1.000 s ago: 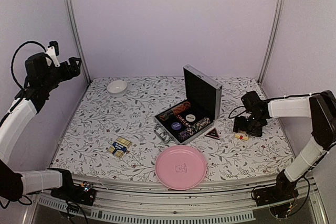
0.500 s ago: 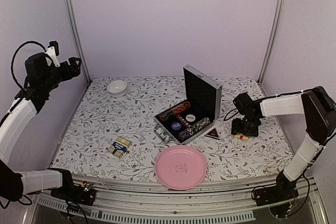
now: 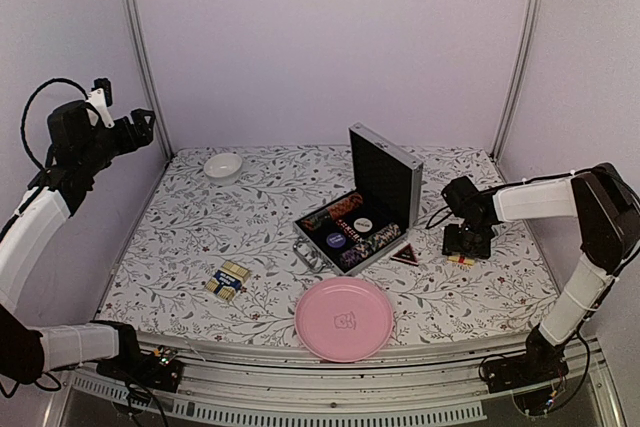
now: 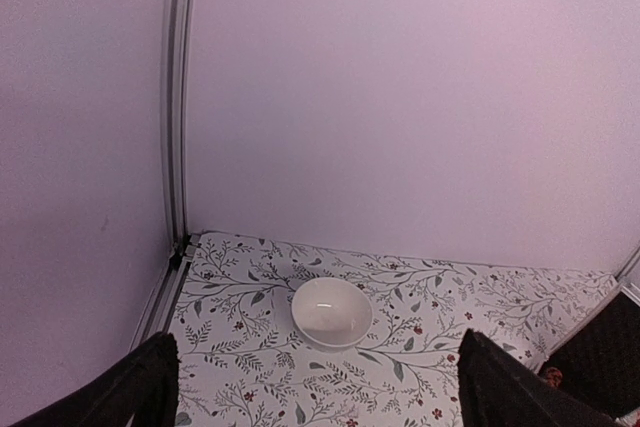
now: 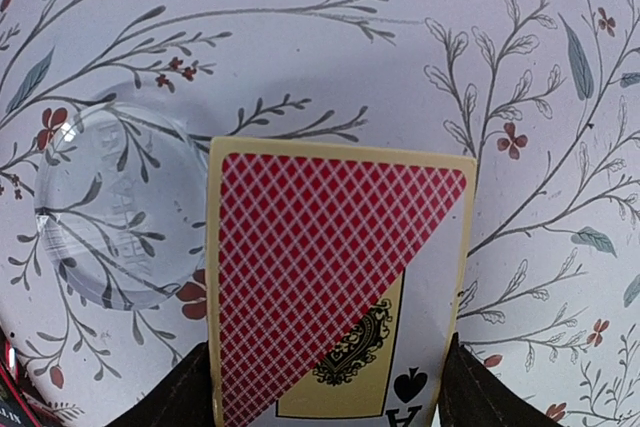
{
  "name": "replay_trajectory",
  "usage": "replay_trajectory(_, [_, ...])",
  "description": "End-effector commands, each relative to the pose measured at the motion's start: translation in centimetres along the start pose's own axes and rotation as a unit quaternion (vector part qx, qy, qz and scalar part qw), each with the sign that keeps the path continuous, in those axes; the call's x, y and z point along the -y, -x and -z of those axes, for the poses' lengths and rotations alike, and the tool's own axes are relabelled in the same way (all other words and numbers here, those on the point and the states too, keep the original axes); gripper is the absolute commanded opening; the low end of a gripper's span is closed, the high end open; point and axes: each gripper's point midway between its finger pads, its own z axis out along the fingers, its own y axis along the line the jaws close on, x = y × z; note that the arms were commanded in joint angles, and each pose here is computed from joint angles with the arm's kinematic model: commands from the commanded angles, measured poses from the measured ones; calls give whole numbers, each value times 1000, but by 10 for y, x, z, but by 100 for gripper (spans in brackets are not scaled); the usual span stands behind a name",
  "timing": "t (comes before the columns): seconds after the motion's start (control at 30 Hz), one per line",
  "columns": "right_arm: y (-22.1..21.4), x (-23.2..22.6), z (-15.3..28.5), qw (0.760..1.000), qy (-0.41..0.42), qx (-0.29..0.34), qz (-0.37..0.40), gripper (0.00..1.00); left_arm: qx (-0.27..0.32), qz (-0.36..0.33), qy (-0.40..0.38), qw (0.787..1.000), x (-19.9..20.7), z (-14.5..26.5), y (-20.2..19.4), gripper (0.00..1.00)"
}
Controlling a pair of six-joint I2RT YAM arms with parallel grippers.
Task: Pack up texas hold em set
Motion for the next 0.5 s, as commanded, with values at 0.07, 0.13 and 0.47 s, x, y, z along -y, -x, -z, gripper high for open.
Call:
replay_trajectory(0.07, [13,11,18,999,-11,39,-23,62,5,-2,1,1000,-2,2,4,97])
replay_trajectory(0.13, [22,11,33,998,1,61,-27,60,6,-1,0,1000,-2,2,4,97])
replay_trajectory(0.47, [80,0,148,971,135,195,-37,51,9,1,-3,1000,-1,3,6,97])
